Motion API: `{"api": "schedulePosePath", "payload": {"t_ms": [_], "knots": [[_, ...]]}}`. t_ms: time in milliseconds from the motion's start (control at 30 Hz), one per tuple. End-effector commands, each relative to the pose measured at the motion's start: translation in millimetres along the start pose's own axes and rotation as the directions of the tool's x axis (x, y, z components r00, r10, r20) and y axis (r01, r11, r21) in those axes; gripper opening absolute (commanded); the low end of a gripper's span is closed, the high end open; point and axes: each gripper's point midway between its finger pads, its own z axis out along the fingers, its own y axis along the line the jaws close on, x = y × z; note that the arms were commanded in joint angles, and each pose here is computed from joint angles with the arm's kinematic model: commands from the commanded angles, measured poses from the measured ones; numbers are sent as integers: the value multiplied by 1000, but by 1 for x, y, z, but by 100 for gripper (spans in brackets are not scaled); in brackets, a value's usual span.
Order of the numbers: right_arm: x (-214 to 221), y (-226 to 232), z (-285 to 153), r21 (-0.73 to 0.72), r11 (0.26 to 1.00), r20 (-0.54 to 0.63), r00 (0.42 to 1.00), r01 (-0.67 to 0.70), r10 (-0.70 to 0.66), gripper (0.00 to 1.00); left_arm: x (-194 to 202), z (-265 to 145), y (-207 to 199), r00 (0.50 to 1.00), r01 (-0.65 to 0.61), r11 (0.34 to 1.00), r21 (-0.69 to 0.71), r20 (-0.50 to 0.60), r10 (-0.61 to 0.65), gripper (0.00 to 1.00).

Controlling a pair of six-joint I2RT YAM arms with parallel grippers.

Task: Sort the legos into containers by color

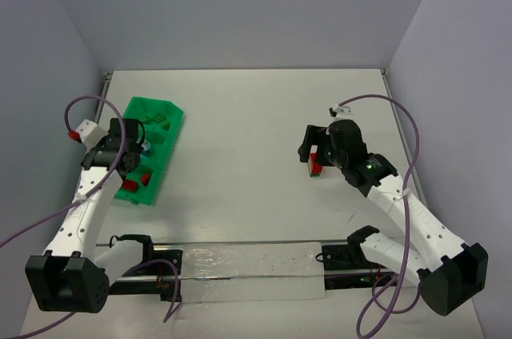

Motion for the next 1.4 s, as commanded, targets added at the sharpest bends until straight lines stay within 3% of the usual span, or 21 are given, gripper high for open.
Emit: {"api": "schedulePosePath", "payload": {"t_ms": [0,200,400,600,700,900,1067,1367], "knots": [[-5,-6,5,27,1000,24,1000,-13,12,92,-19,-17,-25,1000,-3,990,141,16,1,86],[9,-15,23,73,997,-24,999,-21,23,92,-3,-67,-87,989,-145,910,389,18,150,99],[21,-32,43,178,984,-68,997,-14,26,91,50,-124,-145,938,-290,781,553,4,346,99],[29,-49,56,266,964,-93,995,6,19,89,89,-157,-175,906,-306,679,668,-16,424,99],[34,-53,62,277,961,-109,994,14,17,85,97,-162,-178,897,-309,664,681,-23,441,99],[38,-54,71,264,964,-126,992,17,17,58,108,-172,-182,882,-316,633,707,-26,470,99],[41,-54,76,265,964,-141,990,19,20,52,111,-176,-184,875,-325,622,713,-22,483,99],[51,-43,80,198,980,-176,984,8,28,57,115,-179,-185,869,-333,608,721,-16,495,99]]}}
